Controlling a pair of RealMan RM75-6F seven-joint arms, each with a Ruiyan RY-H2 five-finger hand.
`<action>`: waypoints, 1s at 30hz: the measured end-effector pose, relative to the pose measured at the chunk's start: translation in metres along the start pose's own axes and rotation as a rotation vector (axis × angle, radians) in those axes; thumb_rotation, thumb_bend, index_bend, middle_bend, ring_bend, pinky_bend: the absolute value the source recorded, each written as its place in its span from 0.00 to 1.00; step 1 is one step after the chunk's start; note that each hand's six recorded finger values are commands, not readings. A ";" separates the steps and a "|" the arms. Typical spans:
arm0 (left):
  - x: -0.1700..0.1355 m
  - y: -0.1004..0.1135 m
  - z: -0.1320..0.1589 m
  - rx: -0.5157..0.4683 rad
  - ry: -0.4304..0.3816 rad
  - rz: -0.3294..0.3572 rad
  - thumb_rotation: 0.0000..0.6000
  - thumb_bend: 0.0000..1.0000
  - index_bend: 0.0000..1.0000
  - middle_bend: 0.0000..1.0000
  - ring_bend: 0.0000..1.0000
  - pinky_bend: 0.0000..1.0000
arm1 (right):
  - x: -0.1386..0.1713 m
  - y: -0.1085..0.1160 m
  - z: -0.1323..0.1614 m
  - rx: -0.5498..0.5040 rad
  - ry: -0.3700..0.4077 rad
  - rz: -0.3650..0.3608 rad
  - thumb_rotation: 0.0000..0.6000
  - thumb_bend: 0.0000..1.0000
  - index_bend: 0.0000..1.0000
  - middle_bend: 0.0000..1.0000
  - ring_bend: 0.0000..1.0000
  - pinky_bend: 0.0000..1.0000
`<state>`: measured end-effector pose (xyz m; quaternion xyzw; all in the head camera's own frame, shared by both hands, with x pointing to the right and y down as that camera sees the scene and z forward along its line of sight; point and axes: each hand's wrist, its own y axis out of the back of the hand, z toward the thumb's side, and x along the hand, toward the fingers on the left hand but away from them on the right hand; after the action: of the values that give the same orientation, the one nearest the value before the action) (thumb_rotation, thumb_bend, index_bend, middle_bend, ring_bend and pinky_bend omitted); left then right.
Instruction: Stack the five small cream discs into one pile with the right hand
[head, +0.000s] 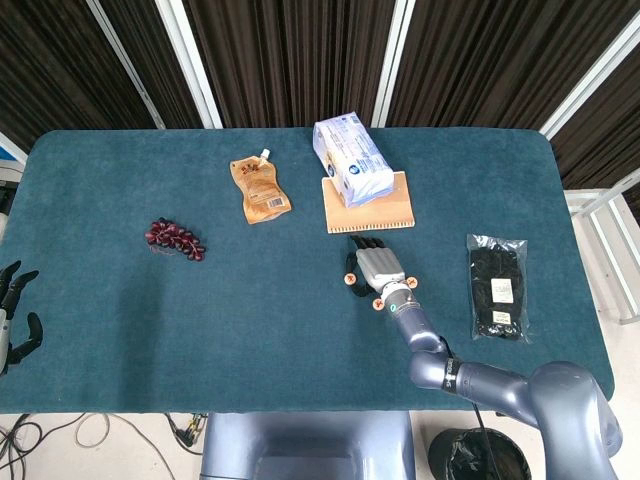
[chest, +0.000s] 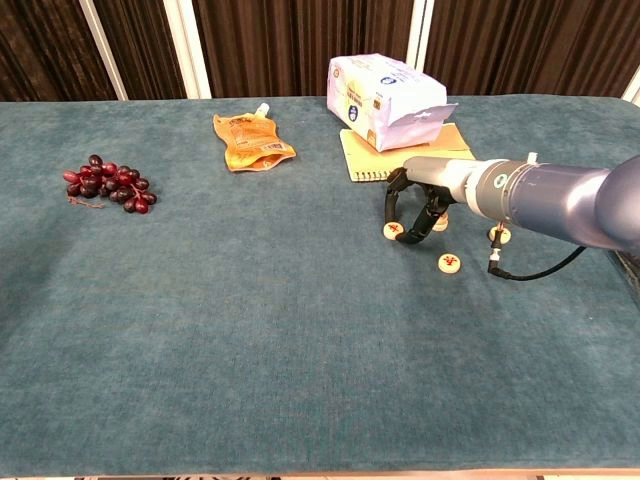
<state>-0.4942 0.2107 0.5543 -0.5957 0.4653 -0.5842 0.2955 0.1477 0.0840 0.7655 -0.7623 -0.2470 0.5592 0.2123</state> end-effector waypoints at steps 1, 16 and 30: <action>0.000 0.000 0.000 0.000 0.000 0.000 1.00 0.62 0.16 0.00 0.00 0.00 | 0.000 0.000 0.000 0.000 0.000 0.001 1.00 0.41 0.47 0.00 0.00 0.00; 0.000 0.000 0.000 -0.001 0.000 0.001 1.00 0.62 0.16 0.00 0.00 0.00 | -0.001 -0.001 -0.001 0.002 -0.004 0.001 1.00 0.41 0.50 0.00 0.00 0.00; 0.000 0.001 0.000 -0.003 0.002 0.003 1.00 0.62 0.16 0.00 0.00 0.00 | -0.001 0.001 0.002 -0.013 0.002 -0.001 1.00 0.41 0.52 0.00 0.00 0.00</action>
<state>-0.4946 0.2101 0.5536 -0.5949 0.4674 -0.5835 0.2953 0.1460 0.0827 0.7656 -0.7641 -0.2507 0.5569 0.2076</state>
